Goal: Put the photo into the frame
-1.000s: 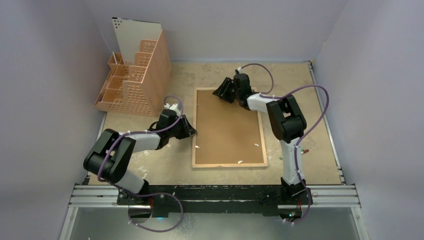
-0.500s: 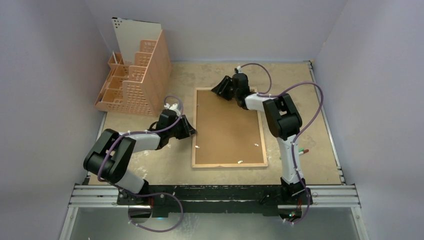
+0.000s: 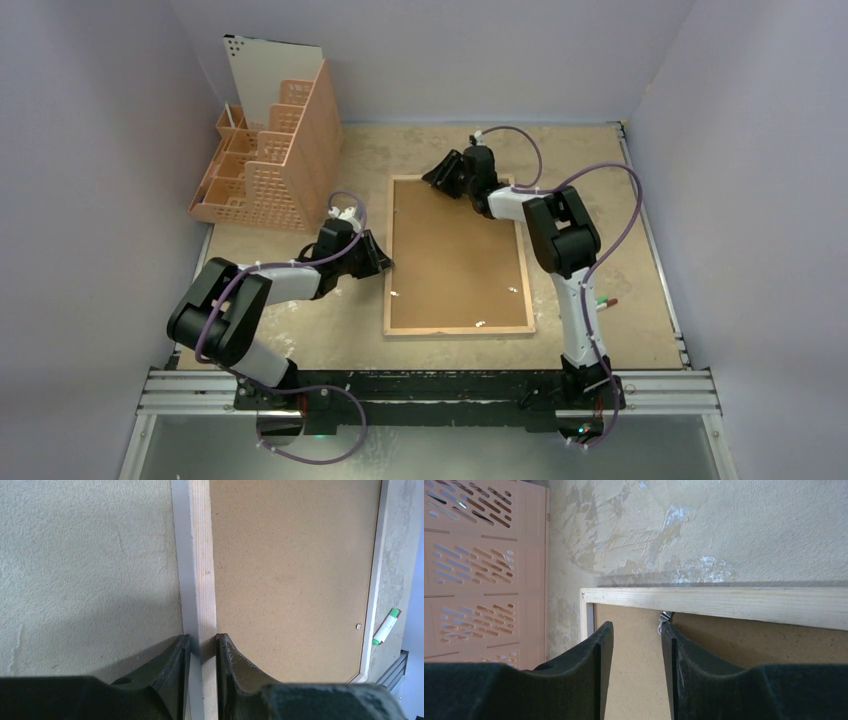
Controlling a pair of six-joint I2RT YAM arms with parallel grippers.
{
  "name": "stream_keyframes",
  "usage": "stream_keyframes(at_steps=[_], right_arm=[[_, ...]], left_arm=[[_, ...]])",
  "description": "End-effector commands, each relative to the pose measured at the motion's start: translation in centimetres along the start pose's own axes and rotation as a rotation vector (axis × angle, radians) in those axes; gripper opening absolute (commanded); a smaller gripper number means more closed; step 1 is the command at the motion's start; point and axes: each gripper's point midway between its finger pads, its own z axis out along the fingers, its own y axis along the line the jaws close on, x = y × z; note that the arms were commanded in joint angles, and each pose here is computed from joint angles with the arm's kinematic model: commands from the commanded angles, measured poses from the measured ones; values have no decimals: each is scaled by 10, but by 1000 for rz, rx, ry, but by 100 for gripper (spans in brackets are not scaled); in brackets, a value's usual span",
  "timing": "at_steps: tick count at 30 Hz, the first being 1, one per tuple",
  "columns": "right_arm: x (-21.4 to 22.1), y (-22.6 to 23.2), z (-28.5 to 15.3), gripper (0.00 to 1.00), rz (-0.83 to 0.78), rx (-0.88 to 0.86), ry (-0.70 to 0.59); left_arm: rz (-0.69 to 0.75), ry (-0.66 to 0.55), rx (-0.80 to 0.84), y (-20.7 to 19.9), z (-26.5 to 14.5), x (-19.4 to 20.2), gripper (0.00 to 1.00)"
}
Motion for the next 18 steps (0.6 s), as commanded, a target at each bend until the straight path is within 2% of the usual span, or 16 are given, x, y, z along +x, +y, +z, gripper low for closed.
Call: stream_keyframes(at_steps=[1, 12, 18], right_arm=[[11, -30, 11, 43, 6, 79, 12], [17, -17, 10, 44, -11, -5, 44], [-12, 5, -10, 46, -37, 3, -31]], left_arm=[[13, 124, -152, 45, -1, 41, 16], [15, 124, -153, 45, -1, 41, 16], [16, 109, -153, 43, -4, 37, 16]])
